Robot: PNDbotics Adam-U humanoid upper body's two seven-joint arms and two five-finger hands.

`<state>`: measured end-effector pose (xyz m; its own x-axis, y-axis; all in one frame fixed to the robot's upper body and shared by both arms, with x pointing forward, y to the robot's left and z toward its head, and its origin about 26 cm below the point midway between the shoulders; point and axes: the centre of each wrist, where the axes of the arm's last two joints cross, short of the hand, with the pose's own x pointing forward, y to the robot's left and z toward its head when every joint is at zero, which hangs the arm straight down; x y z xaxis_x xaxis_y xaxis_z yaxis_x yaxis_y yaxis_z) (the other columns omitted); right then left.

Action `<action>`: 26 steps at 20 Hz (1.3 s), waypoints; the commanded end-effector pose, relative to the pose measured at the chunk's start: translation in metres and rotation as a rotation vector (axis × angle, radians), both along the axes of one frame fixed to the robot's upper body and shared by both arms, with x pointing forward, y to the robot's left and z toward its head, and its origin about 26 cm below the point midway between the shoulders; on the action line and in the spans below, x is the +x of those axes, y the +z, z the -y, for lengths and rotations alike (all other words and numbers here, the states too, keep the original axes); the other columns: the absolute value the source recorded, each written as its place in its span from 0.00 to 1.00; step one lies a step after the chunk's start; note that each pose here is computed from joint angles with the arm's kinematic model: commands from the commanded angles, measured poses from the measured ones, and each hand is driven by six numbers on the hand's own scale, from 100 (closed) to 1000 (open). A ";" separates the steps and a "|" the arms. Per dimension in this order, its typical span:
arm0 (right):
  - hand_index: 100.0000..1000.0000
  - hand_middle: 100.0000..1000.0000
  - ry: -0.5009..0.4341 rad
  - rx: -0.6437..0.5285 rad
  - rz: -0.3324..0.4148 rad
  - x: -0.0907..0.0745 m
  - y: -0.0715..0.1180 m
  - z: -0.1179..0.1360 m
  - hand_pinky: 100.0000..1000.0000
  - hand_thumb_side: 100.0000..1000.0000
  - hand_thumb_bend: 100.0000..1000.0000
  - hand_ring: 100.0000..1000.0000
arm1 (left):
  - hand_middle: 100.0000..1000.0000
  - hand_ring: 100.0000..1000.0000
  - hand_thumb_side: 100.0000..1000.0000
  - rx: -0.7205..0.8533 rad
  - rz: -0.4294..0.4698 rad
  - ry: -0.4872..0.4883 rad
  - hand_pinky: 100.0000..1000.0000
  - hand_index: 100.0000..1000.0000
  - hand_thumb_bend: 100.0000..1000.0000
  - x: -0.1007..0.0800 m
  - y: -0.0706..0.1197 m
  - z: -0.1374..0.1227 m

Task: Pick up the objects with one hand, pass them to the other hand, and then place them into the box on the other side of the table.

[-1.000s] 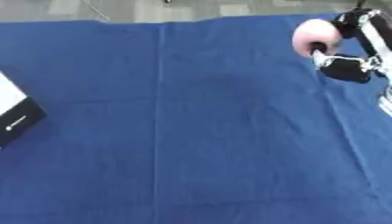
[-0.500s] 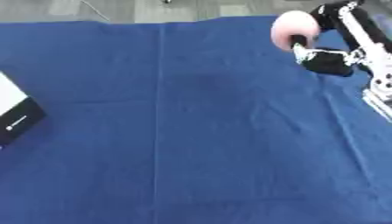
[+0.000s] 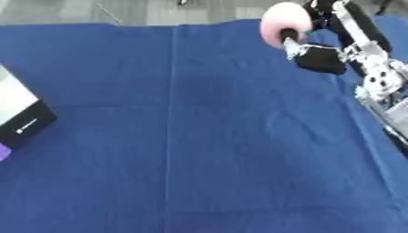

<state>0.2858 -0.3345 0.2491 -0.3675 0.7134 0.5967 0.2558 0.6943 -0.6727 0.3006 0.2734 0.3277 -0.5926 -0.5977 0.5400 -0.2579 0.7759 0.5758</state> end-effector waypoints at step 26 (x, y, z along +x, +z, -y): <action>0.49 0.44 0.129 0.173 0.029 0.020 -0.012 -0.064 0.67 0.01 0.00 0.66 | 0.64 0.64 0.36 0.386 0.017 -0.441 0.82 0.72 0.14 -0.014 0.027 0.117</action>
